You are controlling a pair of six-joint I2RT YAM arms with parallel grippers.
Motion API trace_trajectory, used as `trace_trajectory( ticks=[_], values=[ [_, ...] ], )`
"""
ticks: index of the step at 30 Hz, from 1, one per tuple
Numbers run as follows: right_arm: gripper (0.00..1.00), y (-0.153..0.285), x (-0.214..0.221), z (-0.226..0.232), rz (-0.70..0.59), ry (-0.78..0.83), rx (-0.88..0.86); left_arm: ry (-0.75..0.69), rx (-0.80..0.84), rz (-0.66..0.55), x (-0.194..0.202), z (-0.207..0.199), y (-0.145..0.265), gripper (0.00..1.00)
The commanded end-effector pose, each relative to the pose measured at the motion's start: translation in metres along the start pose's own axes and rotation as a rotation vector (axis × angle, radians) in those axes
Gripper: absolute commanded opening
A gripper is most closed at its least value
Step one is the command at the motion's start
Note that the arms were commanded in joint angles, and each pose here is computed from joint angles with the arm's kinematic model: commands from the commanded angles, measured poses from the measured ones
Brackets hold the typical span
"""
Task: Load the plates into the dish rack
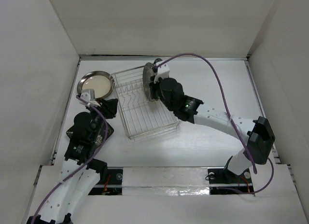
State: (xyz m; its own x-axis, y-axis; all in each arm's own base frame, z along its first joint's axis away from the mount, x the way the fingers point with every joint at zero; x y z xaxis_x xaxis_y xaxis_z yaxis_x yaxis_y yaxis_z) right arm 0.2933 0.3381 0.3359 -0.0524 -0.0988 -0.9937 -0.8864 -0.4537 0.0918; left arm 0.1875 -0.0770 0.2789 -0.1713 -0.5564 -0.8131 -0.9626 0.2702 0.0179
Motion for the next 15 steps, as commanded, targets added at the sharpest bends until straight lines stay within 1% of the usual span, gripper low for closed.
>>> trace_trajectory(
  ticks=[1,2,3,4,5,6,7,8,9,10,12,13,14,15],
  values=[
    [0.0,0.024,0.009,-0.002,-0.025,-0.094,-0.036,0.077,-0.076,-0.033,-0.014,0.003,-0.016,0.17],
    [0.0,0.031,0.011,-0.005,-0.026,-0.099,-0.036,0.093,-0.096,-0.02,-0.012,0.008,-0.021,0.19],
    [0.0,0.037,0.013,-0.007,-0.03,-0.117,-0.038,0.111,-0.144,-0.039,-0.017,0.02,-0.027,0.21],
    [0.01,0.043,0.017,-0.01,-0.031,-0.125,-0.041,0.129,-0.153,-0.017,-0.017,0.024,-0.033,0.27],
    [0.03,0.049,0.033,-0.011,-0.013,-0.127,-0.048,0.176,-0.18,0.036,-0.009,0.033,-0.043,0.29],
    [0.04,0.06,0.028,-0.016,-0.037,-0.159,-0.05,0.2,-0.188,0.032,-0.012,0.038,-0.049,0.32],
    [0.05,0.064,0.032,-0.017,-0.038,-0.166,-0.058,0.228,-0.222,0.016,-0.015,0.051,-0.053,0.38],
    [0.08,0.069,0.046,-0.018,-0.02,-0.161,-0.066,0.257,-0.243,0.032,-0.012,0.06,-0.06,0.41],
    [0.09,0.072,0.05,-0.02,-0.015,-0.164,-0.064,0.297,-0.245,-0.003,-0.017,0.064,-0.064,0.44],
    [0.09,0.079,0.048,-0.024,-0.027,-0.174,-0.063,0.323,-0.287,-0.034,-0.021,0.078,-0.065,0.48],
    [0.12,0.083,0.061,-0.034,-0.013,-0.191,-0.046,0.368,-0.339,-0.066,-0.026,0.094,-0.072,0.51],
    [0.14,0.088,0.056,-0.039,-0.027,-0.208,-0.055,0.373,-0.357,-0.098,-0.031,0.1,-0.075,0.56],
    [0.18,0.091,0.058,-0.039,-0.019,-0.211,-0.089,0.375,-0.402,-0.15,-0.039,0.109,-0.076,0.58],
    [0.19,0.093,0.063,-0.041,-0.011,-0.21,-0.095,0.378,-0.437,-0.152,-0.037,0.117,-0.081,0.6]
  ],
)
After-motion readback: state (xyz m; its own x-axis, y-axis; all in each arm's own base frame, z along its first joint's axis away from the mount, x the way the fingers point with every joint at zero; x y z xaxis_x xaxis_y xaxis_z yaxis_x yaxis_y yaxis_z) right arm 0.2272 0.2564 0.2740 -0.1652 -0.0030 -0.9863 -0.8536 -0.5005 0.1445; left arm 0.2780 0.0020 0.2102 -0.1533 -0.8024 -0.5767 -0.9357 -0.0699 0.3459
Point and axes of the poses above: each gripper's point midway between its finger pads, its own y axis back along the fingers, its own z axis along the line the jaws close on, x = y × z, the point moved 7 cm from there along y, back along the fingers, and after that the axes turned 9 degrees about y, right-handed, at the moved point
